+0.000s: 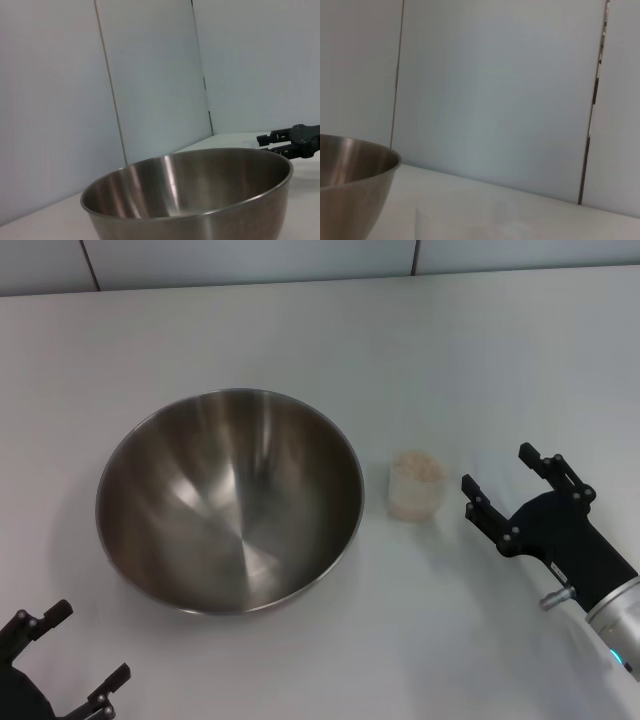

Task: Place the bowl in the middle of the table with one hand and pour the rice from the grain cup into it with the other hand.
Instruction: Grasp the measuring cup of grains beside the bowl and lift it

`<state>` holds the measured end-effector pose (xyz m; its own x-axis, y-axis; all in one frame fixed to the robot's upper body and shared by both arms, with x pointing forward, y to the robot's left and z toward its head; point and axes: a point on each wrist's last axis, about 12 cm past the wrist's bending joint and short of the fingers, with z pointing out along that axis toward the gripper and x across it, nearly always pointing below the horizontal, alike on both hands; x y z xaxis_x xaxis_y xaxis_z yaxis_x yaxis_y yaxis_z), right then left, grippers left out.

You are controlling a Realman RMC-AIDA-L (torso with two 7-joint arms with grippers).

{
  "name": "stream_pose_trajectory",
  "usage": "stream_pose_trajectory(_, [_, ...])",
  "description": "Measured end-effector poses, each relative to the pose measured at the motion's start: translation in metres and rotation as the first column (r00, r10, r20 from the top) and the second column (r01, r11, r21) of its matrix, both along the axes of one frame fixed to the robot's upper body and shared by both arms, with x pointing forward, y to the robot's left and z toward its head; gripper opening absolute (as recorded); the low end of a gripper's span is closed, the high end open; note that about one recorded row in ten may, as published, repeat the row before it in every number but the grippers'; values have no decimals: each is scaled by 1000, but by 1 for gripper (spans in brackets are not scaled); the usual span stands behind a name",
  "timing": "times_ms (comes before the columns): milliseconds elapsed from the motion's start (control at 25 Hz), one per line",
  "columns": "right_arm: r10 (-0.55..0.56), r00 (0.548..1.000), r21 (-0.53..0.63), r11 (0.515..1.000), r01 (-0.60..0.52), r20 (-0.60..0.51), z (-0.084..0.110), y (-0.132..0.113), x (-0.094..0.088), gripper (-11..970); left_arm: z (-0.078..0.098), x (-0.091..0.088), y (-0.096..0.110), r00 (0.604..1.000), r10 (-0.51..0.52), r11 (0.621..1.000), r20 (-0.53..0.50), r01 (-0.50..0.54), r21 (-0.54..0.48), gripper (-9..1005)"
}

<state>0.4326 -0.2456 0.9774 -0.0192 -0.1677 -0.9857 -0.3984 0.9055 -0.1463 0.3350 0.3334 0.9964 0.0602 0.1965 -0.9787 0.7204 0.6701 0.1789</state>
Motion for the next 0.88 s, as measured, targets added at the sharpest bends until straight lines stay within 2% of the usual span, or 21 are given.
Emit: stream_pose_trajectory(880, [-14, 1000, -13, 1000, 14, -9, 5, 6, 29, 735, -2, -1, 1, 1000, 5, 1000, -13, -5, 11, 842])
